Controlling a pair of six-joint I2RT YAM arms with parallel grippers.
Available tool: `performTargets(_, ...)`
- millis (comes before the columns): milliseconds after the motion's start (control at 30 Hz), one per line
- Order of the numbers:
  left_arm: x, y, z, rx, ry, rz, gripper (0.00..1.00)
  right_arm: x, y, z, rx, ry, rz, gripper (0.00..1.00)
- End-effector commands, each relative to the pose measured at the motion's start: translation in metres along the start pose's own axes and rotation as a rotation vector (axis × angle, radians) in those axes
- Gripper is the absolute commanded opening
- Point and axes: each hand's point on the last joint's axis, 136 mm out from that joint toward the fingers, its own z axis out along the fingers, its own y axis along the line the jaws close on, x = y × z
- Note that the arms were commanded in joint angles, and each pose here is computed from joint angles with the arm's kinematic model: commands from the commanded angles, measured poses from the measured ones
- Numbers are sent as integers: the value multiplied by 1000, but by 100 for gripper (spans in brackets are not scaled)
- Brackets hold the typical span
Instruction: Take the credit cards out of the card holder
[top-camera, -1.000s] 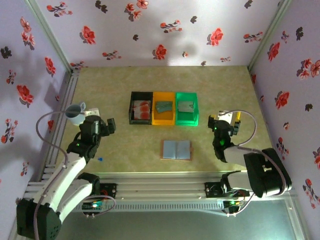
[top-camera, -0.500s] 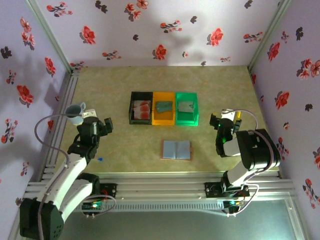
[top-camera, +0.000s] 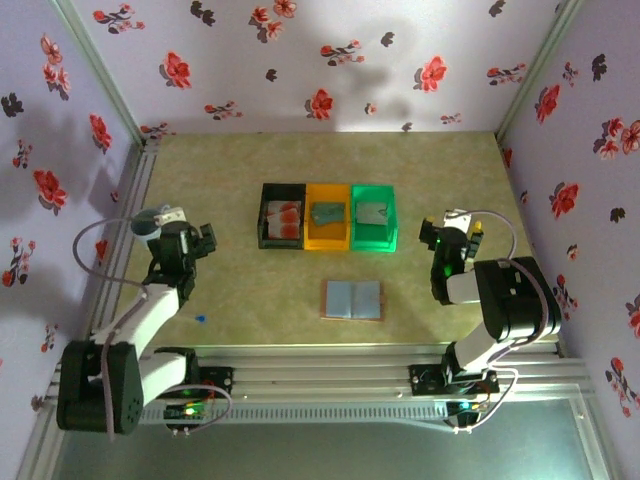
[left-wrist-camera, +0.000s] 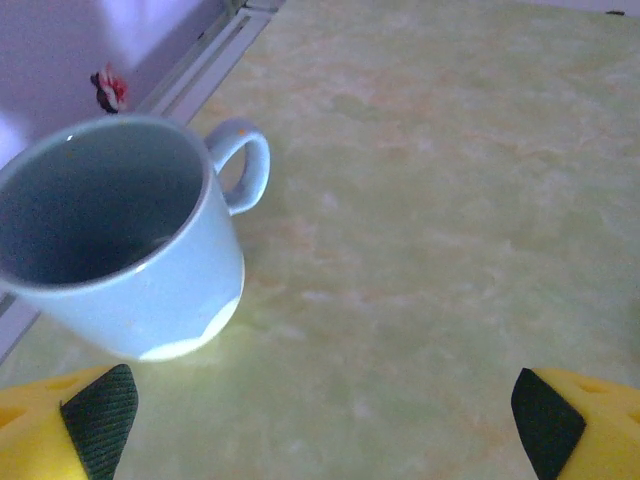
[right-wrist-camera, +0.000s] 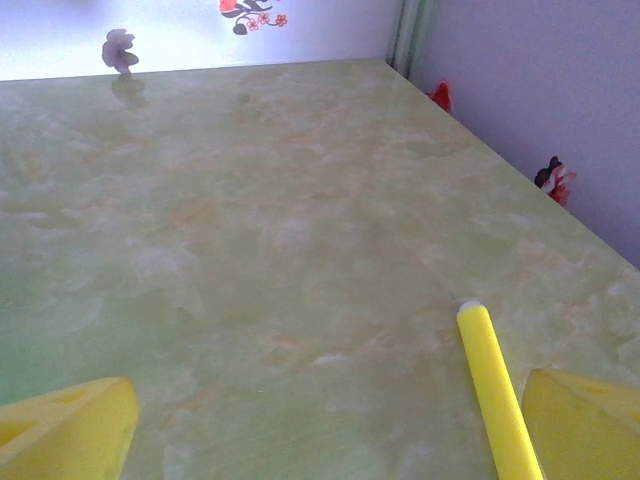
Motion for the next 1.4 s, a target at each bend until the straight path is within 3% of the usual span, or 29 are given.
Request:
performTargets(0, -3, 12, 14, -26, -97, -16, 100, -7, -5, 2, 26, -16, 34, 99)
performTargets(100, -13, 9, 24, -8, -139, -32, 100, -7, -5, 1, 27, -14, 34, 99)
performTargets(200, -20, 6, 35, -11, -165, 35, 100, -7, -5, 1, 26, -16, 34, 99)
performTargets(300, -12, 9, 50, 0, -163, 14, 100, -7, -5, 2, 26, -11, 34, 99)
performTargets(367, -4, -13, 60, 109, -140, 82, 100, -7, -6, 2, 27, -11, 35, 99)
performTargets(1367, -1, -16, 57, 89, -165, 92, 100, -6, -9, 8, 15, 16, 66, 99)
